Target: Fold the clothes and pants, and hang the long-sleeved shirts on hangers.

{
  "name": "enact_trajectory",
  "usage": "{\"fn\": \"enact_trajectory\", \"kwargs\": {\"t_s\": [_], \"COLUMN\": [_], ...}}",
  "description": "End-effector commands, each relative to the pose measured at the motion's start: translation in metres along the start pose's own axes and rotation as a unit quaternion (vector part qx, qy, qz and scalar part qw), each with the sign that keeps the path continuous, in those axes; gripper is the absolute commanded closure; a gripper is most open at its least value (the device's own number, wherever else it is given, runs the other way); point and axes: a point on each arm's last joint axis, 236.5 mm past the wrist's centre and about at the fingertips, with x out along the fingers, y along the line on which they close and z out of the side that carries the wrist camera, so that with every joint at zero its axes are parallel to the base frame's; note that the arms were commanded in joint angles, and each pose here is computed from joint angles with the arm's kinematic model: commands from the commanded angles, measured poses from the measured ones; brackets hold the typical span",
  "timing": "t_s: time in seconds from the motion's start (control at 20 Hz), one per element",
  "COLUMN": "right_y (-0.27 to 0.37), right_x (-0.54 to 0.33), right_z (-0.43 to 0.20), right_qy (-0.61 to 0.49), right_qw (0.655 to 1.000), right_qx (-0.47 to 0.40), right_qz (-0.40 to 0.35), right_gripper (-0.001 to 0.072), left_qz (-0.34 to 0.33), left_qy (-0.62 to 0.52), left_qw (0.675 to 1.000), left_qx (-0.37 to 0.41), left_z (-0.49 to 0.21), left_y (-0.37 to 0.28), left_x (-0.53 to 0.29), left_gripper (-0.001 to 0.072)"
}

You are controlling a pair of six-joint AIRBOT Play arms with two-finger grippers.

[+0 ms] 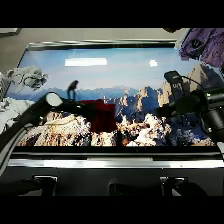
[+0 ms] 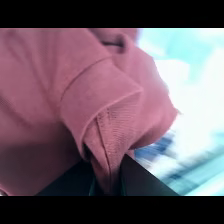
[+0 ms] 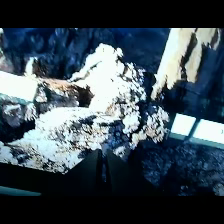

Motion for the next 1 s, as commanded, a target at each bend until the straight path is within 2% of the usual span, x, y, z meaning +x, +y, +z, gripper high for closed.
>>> {"fn": "enact_trajectory", "kwargs": {"t_s": [0.0, 0.15, 0.2, 0.25, 0.3, 0.35, 0.45, 0.55, 0.65, 0.8, 0.95], "right_y": [-0.022, -0.023, -0.024, -0.026, -0.034, -0.045, -0.056, -0.057, -0.046, -0.016, 0.017], "right_x": [-0.004, -0.001, 0.002, 0.005, 0.007, 0.008, 0.022, 0.046, 0.064, 0.103, 0.144], "right_z": [-0.031, -0.023, -0.017, -0.013, -0.011, -0.009, -0.007, -0.003, 0.013, 0.023, 0.021], "right_qy": [0.066, 0.048, 0.035, 0.024, 0.018, 0.014, 0.007, 0.008, -0.001, 0.026, 0.064], "right_qw": [0.997, 0.998, 0.998, 0.998, 0.997, 0.995, 0.991, 0.963, 0.922, 0.895, 0.884], "right_qx": [-0.012, -0.013, -0.010, 0.001, 0.013, 0.037, 0.129, 0.258, 0.331, 0.334, 0.323], "right_qz": [-0.047, -0.049, -0.050, -0.055, -0.072, -0.090, -0.044, 0.076, 0.201, 0.294, 0.332], "right_gripper": [0.0617, 0.0605, 0.0479, 0.0410, 0.0410, 0.0407, 0.0386, 0.0313, 0.0298, 0.0297, 0.0296], "left_qz": [-0.081, -0.075, -0.070, -0.068, -0.065, -0.063, -0.058, -0.051, -0.042, -0.031, -0.027], "left_qy": [0.003, 0.004, 0.006, 0.004, 0.002, 0.004, -0.002, -0.025, -0.048, -0.066, -0.079], "left_qw": [0.997, 0.997, 0.997, 0.997, 0.996, 0.996, 0.998, 0.997, 0.995, 0.991, 0.989], "left_qx": [0.002, -0.031, -0.041, -0.048, -0.058, -0.059, -0.037, -0.043, -0.075, -0.112, -0.126], "left_z": [-0.050, -0.076, -0.075, -0.068, -0.057, -0.045, -0.015, 0.018, 0.044, 0.062, 0.070], "left_y": [-0.102, -0.114, -0.109, -0.103, -0.094, -0.083, -0.055, -0.018, 0.018, 0.054, 0.068], "left_x": [0.045, 0.087, 0.092, 0.089, 0.080, 0.067, 0.031, -0.009, -0.036, -0.057, -0.066], "left_gripper": [0.0691, 0.0682, 0.0596, 0.0401, 0.0194, 0.0095, 0.0089, 0.0089, 0.0090, 0.0091, 0.0091]}}
